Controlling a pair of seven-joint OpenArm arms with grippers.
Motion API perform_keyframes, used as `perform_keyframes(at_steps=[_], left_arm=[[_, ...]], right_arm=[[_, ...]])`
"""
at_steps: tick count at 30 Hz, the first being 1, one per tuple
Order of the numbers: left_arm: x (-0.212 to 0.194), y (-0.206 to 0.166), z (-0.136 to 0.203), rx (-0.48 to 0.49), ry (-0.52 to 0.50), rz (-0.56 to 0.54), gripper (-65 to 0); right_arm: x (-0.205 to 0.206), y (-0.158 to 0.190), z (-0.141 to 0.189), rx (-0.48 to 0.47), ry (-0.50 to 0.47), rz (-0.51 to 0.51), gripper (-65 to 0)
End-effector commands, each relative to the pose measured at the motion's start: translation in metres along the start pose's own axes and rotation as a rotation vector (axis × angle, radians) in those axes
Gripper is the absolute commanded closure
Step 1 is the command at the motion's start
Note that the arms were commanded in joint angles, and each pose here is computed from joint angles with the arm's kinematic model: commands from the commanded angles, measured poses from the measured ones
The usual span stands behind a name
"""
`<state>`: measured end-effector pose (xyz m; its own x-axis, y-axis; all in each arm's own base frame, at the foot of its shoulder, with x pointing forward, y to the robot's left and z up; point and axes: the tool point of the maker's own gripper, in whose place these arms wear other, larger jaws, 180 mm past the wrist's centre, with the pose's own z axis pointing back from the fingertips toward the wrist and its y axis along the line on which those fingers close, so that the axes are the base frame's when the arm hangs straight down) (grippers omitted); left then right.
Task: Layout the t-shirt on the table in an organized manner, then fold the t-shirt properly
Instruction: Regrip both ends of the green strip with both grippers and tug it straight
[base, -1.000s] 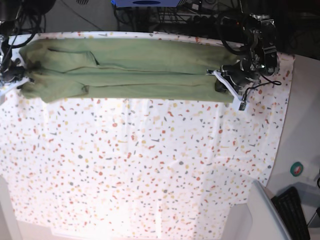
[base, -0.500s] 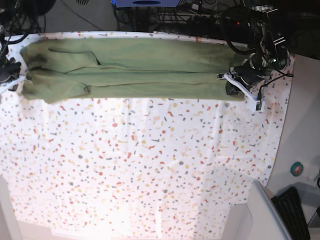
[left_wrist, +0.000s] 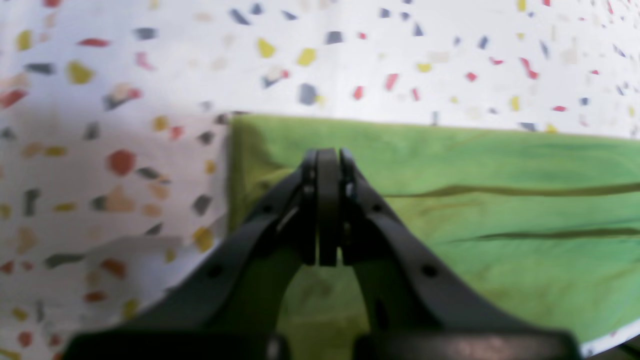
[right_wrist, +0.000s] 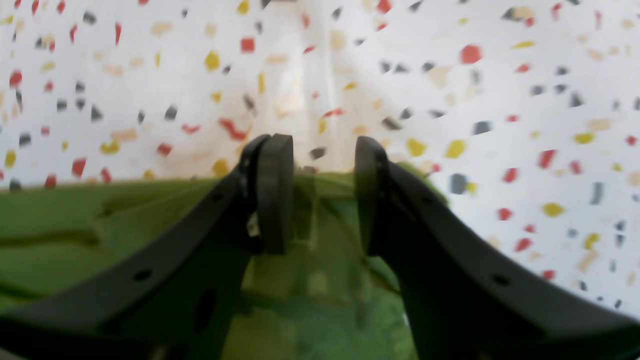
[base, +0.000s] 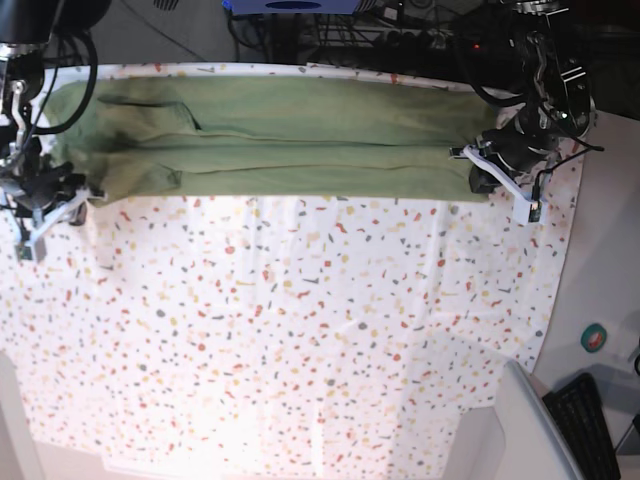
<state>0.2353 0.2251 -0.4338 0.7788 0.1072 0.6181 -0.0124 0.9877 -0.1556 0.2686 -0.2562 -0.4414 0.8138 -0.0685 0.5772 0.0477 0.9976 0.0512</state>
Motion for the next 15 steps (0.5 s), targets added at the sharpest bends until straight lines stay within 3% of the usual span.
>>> perform_keyframes(at_steps=[1, 5, 15], left_arm=[[0.01, 0.005, 0.003, 0.003, -0.034, -0.011, 0.0], [0.004, 0.013, 0.004, 0.015, -0.012, -0.014, 0.0], [0.003, 0.013, 0.003, 0.016, -0.01, -0.014, 0.0]], right_arm=[[0.017, 0.007, 0.005, 0.028, -0.045, 0.04, -20.9], [0.012, 0.019, -0.005, 0.06, 0.024, 0.064, -20.9], [-0.004, 0.006, -0.026, 0.049, 0.111, 0.007, -20.9]])
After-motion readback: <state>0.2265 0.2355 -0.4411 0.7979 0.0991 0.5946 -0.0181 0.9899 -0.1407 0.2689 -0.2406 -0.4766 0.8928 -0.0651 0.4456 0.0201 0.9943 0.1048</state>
